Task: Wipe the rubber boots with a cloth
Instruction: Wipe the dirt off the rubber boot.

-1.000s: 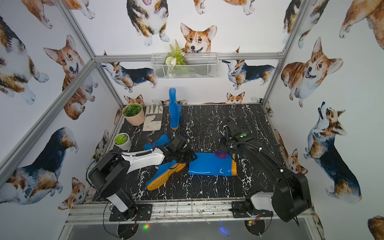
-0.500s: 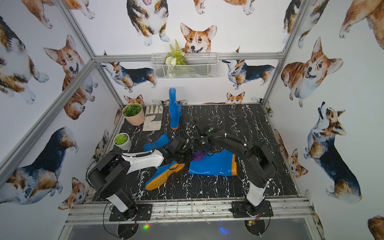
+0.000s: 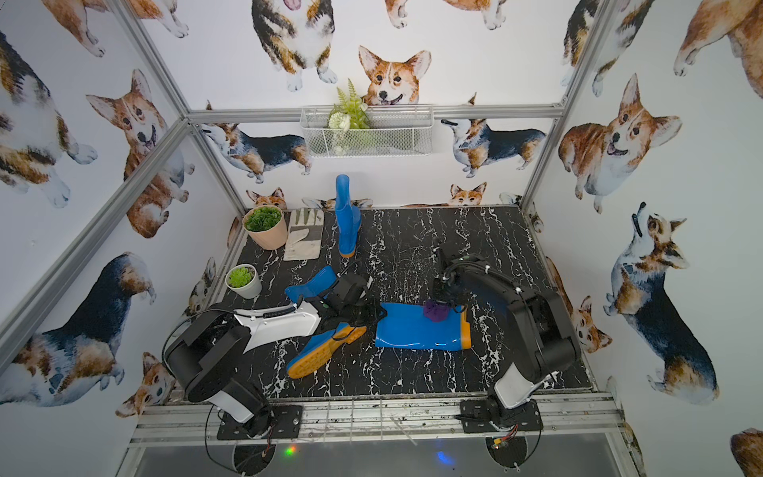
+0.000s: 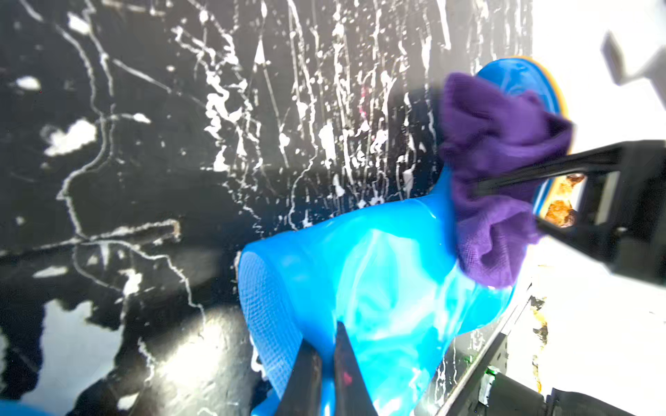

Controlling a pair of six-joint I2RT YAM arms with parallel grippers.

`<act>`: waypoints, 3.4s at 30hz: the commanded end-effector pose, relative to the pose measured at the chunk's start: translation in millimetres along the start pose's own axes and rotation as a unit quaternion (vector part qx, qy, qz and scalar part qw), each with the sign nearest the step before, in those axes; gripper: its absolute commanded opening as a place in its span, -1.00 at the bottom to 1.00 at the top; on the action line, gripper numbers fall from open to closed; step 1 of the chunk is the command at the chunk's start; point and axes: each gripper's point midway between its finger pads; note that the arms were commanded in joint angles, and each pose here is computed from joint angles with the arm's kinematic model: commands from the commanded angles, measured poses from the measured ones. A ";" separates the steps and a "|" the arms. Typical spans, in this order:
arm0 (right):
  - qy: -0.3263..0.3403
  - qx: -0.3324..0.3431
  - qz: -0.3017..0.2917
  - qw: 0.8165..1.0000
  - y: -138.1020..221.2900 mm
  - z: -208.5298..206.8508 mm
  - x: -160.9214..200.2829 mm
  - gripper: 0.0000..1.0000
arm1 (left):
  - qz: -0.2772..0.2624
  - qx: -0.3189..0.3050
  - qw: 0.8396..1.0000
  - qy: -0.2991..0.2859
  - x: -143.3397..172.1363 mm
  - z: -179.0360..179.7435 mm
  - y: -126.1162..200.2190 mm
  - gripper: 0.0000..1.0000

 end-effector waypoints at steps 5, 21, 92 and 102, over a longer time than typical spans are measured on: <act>0.074 0.003 -0.067 0.995 42.4 37.2 5.5 -1.00 | 0.001 -0.012 1.000 0.006 -0.5 5.1 -2.2 -1.00; 0.105 0.062 0.003 0.993 -15.3 26.3 15.0 -1.00 | -0.008 -0.018 1.000 0.016 -1.5 7.3 0.9 -1.00; 0.059 -0.087 -0.058 0.993 31.3 68.0 9.9 -1.00 | -0.019 -0.009 0.999 0.041 -17.8 5.7 1.3 -1.00; 0.138 -0.091 0.012 0.986 -29.6 134.8 61.2 -1.00 | -0.016 -0.021 0.999 0.041 -15.6 8.6 6.0 -1.00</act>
Point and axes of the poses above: each gripper's point midway between its finger pads, its own y axis back along the fingers, its own z axis along the line the jaws close on, x = y × z, and after that the axes turned 13 degrees about -y, right-handed
